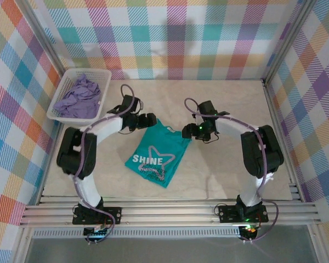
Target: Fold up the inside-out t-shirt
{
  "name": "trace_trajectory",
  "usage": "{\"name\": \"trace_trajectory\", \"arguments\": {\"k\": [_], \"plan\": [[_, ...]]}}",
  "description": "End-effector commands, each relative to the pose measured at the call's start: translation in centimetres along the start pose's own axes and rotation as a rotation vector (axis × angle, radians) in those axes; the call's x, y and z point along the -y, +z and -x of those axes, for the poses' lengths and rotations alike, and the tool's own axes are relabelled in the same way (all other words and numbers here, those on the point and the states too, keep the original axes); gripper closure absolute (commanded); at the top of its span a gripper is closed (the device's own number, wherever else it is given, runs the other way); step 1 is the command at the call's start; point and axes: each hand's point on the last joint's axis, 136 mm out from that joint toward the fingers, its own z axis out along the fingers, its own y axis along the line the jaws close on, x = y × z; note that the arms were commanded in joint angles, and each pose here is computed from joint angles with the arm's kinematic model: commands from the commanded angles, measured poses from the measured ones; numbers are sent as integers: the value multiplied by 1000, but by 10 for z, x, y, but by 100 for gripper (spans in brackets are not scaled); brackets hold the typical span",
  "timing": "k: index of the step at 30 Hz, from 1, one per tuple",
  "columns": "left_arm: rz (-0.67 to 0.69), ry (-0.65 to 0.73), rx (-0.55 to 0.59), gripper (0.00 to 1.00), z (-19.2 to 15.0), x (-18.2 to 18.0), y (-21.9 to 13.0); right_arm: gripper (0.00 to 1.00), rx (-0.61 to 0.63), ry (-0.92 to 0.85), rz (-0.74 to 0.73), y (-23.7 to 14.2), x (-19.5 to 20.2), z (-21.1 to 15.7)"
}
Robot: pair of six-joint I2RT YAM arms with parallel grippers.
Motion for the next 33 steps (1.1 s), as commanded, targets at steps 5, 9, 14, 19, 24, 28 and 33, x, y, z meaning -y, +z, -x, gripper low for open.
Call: {"name": "trace_trajectory", "arguments": {"k": [5,9,14,19,24,28,33], "plan": [[-116,141,-231,15,-23,12,35,32,-46,44,35,25,-15,-13],[-202,150,-275,18,-35,23,39,34,-56,54,46,31,-21,-16],[-282,149,-335,31,-48,32,42,39,-47,63,76,38,-29,-12],[-315,141,-331,49,-44,37,40,49,-8,69,122,36,-41,2],[-325,112,-325,67,-36,35,42,57,6,68,129,36,-45,9],[-316,83,-318,82,-32,30,43,64,9,72,124,40,-43,11],[-301,36,-272,94,-17,16,34,80,49,72,113,41,-40,20]]}}
